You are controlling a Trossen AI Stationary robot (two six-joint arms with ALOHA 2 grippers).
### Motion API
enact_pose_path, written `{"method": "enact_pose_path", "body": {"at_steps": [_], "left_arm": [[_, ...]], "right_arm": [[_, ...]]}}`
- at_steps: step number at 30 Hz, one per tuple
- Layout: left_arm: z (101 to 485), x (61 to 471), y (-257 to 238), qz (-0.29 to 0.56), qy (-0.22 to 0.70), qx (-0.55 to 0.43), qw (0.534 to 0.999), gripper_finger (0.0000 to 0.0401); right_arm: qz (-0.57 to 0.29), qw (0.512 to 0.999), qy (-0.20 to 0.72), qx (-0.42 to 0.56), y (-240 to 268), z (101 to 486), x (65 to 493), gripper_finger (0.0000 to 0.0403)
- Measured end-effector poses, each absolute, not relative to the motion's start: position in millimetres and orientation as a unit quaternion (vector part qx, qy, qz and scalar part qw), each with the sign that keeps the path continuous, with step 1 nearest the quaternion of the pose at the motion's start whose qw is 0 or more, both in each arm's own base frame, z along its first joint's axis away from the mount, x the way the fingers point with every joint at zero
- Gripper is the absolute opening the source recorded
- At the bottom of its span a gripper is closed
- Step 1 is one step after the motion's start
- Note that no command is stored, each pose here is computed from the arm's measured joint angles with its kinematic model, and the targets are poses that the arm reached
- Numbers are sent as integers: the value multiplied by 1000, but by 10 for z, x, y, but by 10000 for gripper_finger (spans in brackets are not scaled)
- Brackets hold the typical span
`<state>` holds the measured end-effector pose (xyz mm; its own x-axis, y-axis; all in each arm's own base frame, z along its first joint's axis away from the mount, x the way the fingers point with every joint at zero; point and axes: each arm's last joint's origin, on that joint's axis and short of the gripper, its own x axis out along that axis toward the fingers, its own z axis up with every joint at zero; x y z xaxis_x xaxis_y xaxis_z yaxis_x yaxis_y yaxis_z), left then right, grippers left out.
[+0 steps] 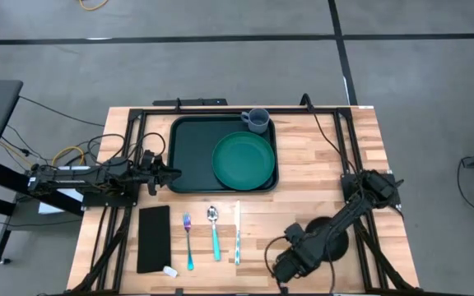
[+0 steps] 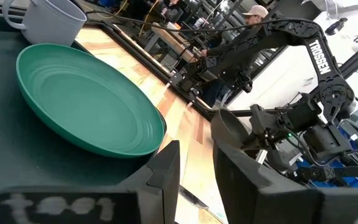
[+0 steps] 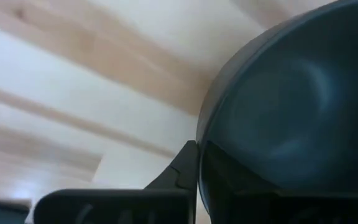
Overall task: Set up tray
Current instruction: Put the black bowl on the green plate on the dark green serving tray
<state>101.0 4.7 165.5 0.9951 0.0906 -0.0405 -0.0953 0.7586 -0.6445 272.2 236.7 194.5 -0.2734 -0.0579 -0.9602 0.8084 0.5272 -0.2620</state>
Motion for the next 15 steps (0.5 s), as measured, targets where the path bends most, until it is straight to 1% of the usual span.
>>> {"method": "enact_pose_path", "body": {"at_steps": [2,6,11,15], "left_arm": [[1655,1010,47,50,3,-344,938,84],[1655,1010,47,50,3,-344,938,84],[1654,1010,47,50,3,-344,938,84],[1655,1010,48,52,3,-344,938,84]], "right_arm": [[-393,548,690,262,2255,1972,2796,3],[-369,591,675,243,1931,2130,2961,3],[-331,653,649,208,1377,2455,3114,2],[-276,694,637,191,870,2652,3251,1]]}}
